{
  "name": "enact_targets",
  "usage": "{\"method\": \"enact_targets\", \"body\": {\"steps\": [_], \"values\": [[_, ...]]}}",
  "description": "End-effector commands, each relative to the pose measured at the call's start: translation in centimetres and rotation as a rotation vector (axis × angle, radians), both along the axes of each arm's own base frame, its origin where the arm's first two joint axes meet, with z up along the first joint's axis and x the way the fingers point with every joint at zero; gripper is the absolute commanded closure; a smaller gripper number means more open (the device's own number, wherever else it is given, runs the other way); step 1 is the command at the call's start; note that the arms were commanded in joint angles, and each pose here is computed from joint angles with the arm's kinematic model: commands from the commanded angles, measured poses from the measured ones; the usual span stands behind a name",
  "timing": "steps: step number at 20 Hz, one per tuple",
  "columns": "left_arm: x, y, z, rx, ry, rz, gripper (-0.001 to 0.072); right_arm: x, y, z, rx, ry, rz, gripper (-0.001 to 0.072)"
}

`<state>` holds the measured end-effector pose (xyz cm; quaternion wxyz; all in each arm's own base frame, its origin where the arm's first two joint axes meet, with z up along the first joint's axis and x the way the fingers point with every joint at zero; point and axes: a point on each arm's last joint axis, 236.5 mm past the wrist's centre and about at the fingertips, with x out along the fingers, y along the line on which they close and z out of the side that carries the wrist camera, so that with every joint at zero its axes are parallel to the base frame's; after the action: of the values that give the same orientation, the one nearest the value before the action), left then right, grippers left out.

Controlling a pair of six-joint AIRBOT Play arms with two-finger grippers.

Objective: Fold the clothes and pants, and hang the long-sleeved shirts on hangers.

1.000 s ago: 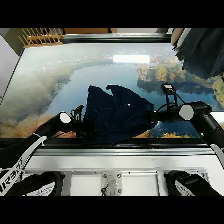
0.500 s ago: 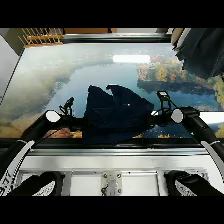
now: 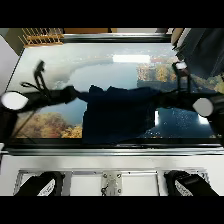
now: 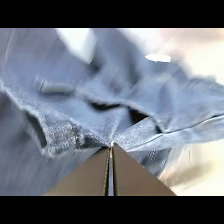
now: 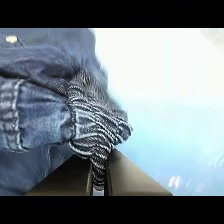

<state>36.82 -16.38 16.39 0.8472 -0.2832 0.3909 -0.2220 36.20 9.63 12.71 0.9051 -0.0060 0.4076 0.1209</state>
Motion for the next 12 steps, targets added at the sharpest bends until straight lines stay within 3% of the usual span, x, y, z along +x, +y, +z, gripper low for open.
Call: {"method": "enact_targets", "body": {"steps": [1,6,12], "values": [[-0.9,0.5,16.4,-0.034,-0.368,0.008,0.0691,-0.5,0.3,12.2,0.071,-0.260,0.010,0.0656],[-9.2,1.7,33.9,-0.089,-0.810,0.037,0.0691,-7.4,2.1,25.4,0.284,-0.537,0.085,0.0656],[-14.5,2.3,39.8,-0.109,-0.980,0.042,0.0691,-12.9,3.4,29.1,0.477,-0.585,0.123,0.0656]]}}
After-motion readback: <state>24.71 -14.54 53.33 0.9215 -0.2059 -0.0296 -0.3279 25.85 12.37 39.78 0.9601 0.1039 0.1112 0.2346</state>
